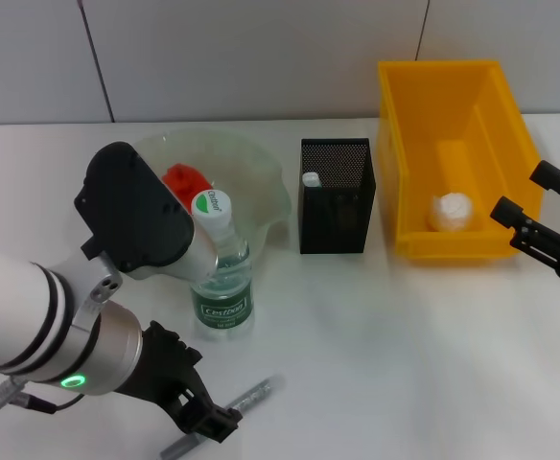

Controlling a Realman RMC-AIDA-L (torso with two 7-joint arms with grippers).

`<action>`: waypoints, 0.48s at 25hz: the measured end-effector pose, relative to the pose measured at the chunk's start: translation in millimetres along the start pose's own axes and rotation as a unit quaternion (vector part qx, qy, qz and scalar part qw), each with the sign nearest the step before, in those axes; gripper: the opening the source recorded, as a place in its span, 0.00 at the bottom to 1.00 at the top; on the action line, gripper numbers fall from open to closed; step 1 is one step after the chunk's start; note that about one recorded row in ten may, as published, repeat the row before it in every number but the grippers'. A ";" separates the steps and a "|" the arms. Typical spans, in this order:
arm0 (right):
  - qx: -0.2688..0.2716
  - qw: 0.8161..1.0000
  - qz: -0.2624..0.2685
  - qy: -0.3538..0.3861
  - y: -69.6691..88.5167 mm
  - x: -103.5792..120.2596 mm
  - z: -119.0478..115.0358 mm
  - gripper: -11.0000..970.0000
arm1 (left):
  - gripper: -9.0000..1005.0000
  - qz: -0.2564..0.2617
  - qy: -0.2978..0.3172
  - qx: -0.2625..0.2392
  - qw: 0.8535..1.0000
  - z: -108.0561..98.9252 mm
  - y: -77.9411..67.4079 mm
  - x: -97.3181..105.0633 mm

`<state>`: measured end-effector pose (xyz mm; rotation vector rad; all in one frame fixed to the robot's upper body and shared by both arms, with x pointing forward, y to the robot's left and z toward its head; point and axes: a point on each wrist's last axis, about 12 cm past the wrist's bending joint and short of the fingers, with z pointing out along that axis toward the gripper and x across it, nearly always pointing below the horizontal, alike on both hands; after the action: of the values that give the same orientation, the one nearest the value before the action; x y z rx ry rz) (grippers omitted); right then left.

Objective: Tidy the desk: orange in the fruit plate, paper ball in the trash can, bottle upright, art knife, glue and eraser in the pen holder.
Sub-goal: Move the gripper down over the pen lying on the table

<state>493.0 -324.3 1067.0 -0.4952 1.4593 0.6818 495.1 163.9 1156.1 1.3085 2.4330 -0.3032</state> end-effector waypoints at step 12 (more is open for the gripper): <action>0.004 1.000 0.003 -0.007 0.6 2.1 2.2 0.84 | 0.83 0.012 0.033 -0.020 0.999 11.3 -13.4 -10.5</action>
<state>494.1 -322.1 1065.1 -0.4789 1.4499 0.6832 491.5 144.5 1150.4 1.3488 2.4625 -0.2070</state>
